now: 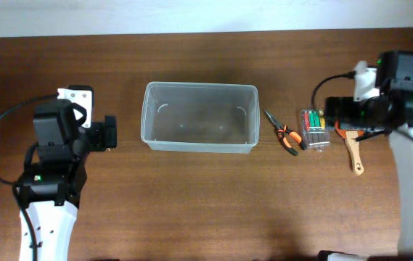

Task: Pack container
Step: 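Move the right gripper over the orange scraper's wooden handle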

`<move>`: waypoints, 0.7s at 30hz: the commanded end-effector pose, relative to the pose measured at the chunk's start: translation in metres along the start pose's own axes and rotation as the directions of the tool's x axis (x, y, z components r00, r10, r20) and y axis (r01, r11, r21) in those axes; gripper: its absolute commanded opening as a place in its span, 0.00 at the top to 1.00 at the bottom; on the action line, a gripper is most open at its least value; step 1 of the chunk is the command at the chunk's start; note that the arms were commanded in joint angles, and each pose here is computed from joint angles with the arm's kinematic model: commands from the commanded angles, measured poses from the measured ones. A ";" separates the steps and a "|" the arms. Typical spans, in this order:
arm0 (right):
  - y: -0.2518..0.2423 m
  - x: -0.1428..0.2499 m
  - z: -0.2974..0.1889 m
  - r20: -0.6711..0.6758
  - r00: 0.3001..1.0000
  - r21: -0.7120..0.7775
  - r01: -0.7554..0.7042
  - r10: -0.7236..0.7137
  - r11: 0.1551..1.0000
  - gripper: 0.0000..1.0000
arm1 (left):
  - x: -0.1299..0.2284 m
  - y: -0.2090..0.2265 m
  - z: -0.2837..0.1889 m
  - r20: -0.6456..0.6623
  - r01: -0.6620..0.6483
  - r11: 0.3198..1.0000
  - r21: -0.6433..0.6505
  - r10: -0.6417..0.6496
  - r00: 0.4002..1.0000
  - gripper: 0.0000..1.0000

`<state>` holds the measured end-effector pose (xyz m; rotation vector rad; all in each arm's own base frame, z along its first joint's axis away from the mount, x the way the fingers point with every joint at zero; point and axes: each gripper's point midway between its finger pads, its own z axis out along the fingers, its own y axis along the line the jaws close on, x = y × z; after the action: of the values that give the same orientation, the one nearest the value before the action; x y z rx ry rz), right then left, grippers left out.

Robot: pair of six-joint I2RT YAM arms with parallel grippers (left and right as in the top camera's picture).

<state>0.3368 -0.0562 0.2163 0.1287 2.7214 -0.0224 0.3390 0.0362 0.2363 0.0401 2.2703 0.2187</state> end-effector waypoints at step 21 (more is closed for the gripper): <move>-0.102 0.037 0.160 -0.330 0.932 0.088 -0.127 0.150 0.988 0.04 | -0.002 0.003 0.005 -0.016 -0.015 1.000 -0.012 0.015 1.000 0.01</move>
<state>0.3542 -0.1546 0.0613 0.4408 3.0301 -0.0388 0.3416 0.0369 0.2260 0.0416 2.3043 0.2209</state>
